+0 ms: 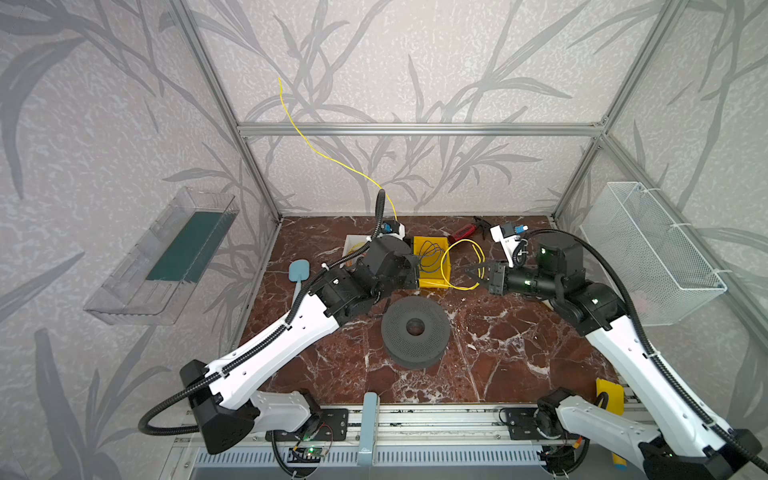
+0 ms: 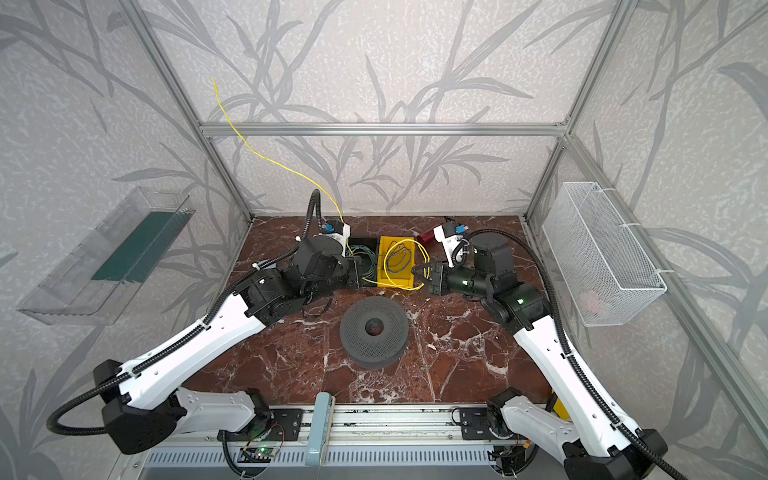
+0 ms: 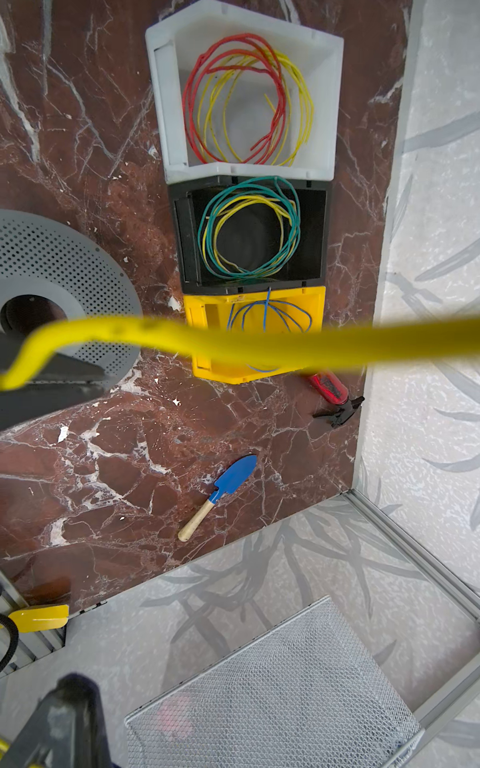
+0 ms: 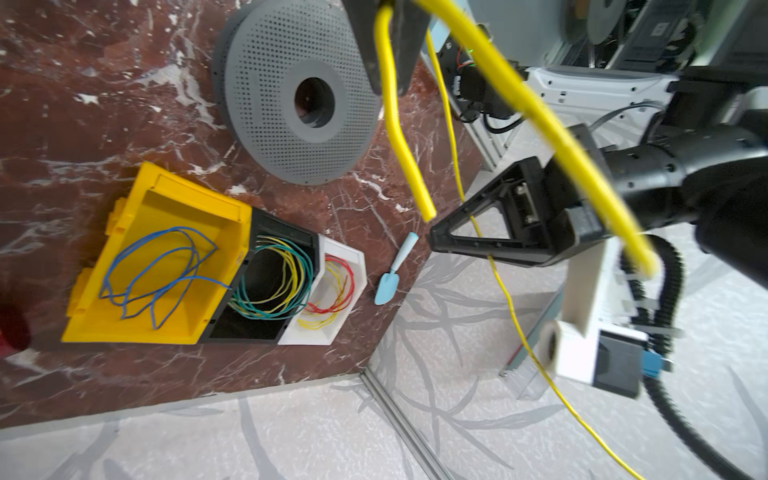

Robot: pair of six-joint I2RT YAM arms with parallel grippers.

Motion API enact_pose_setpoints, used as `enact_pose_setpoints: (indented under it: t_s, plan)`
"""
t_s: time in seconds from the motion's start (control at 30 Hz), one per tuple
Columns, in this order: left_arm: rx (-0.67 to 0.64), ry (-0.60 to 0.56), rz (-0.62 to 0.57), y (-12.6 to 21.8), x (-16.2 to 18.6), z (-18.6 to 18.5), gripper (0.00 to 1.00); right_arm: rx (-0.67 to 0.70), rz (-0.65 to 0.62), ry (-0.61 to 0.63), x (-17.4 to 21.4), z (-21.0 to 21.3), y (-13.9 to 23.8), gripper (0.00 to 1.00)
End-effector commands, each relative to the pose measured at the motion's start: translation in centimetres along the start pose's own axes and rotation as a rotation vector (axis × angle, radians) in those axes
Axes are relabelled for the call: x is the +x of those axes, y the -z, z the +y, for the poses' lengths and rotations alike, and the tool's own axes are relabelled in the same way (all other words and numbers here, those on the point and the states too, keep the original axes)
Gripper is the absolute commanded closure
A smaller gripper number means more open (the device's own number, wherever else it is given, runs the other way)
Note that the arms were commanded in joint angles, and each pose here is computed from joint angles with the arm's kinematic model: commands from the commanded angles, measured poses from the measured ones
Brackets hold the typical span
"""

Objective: Wrap the cables

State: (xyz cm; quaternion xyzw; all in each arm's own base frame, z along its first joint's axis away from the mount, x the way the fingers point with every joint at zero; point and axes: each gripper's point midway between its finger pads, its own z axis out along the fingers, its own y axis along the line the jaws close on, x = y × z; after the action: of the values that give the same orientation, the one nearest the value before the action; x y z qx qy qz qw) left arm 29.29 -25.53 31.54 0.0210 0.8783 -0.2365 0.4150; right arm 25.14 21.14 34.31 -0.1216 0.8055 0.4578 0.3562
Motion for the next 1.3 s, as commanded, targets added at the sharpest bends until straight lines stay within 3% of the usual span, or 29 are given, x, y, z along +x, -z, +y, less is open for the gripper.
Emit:
enact_pose_setpoints:
  t_s: [0.0,0.17,0.43,0.57,0.6,0.73,0.87,1.0,1.27]
  plan:
    - [-0.184,-0.016,-0.002,0.6,0.4,5.4,1.00,-0.099,-0.057,-0.065,-0.9,1.4,2.2,1.00]
    - [-0.115,0.023,0.019,0.1,1.2,5.1,1.00,-0.134,-0.063,-0.091,-1.3,1.6,2.3,1.00]
    - [0.055,0.215,0.017,0.6,0.6,5.9,1.00,-0.207,-0.107,-0.098,-1.5,2.0,3.1,1.00]
    - [0.140,0.197,0.036,1.1,0.5,4.5,1.00,-0.234,-0.110,-0.090,-1.7,2.4,3.1,0.85]
    - [0.158,0.190,0.041,1.2,0.5,4.1,1.00,-0.230,-0.113,-0.084,-1.8,2.5,3.2,0.74]
    - [0.207,0.160,0.060,1.6,0.7,3.2,1.00,-0.184,-0.110,-0.028,-1.9,2.9,4.0,0.50]
    - [0.245,0.129,0.076,2.0,0.7,2.5,1.00,-0.124,-0.127,0.044,-2.4,2.9,5.1,0.49]
    - [0.359,0.069,0.108,2.9,0.8,0.3,1.00,-0.051,-0.183,0.009,-3.6,0.4,6.2,0.52]
    - [0.553,0.002,0.171,5.1,1.3,-2.9,1.00,-0.244,-0.214,-0.071,-3.8,-1.4,4.5,0.50]
